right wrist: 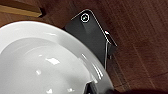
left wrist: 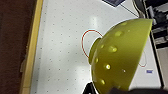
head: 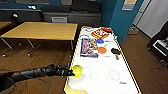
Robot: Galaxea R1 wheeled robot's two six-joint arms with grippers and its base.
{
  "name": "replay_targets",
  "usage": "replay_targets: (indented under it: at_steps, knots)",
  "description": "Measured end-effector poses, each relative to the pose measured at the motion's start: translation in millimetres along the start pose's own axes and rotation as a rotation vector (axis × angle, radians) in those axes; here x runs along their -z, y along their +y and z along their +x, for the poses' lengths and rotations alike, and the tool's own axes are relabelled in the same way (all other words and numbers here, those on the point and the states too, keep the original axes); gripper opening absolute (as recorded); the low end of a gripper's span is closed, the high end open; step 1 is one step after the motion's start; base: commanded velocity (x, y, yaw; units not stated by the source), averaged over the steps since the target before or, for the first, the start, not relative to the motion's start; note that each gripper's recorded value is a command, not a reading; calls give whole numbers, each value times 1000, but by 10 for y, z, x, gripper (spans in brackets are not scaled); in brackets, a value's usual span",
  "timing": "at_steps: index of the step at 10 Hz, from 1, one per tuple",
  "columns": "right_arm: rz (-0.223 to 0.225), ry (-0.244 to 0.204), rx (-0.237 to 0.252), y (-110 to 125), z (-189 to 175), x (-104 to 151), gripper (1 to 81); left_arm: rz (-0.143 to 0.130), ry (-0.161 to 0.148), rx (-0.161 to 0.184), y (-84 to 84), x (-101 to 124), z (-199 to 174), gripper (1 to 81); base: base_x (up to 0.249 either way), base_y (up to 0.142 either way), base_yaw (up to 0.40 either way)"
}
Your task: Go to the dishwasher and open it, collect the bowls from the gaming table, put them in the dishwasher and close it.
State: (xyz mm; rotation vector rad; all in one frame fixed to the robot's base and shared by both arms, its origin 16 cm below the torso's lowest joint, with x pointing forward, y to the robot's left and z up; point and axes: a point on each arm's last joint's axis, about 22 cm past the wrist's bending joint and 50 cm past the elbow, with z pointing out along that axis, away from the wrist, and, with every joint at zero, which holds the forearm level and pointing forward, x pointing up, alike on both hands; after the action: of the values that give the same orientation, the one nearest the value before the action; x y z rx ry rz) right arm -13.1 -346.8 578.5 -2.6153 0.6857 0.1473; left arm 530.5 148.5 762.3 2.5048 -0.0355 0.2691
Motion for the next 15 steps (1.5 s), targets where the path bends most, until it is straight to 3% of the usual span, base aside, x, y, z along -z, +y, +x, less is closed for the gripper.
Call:
replay_targets:
  at_steps: [2, 4, 5, 8, 9, 10, 12, 13, 15]
  knots:
    - [-1, -3, 6, 13, -41, 7, 10, 16, -12, -29, -255, 357, -327, 10, 0, 0, 0]
    - [-6, -17, 8, 55, -154, 24, 10, 62, -64, -29, -661, 591, -867, 10, 0, 0, 0]
    - [-13, -12, 5, 94, -210, 37, 10, 82, -108, -18, -871, 633, -1238, 10, 0, 0, 0]
    - [-14, -8, 6, 101, -310, 10, 10, 56, -198, 20, -1148, 533, -2201, 10, 0, 0, 0]
    - [-7, -8, 12, 63, -326, -30, 10, 64, -220, 45, -1322, 514, -2534, 10, 0, 0, 0]
    - [-1, -7, 19, 38, -341, -58, 10, 89, -245, 73, -1558, 505, -2874, 10, 0, 0, 0]
    - [3, -7, 22, 21, -361, -97, 10, 138, -271, 85, -2011, 438, -3405, 10, 0, 0, 0]
    - [0, -4, 24, 39, -371, -103, 10, 126, -273, 82, -2048, 352, -3617, 10, 0, 0, 0]
    - [12, 20, 40, 5, -342, -189, 10, 88, -272, 67, -1961, 211, -4015, 10, 0, 0, 0]
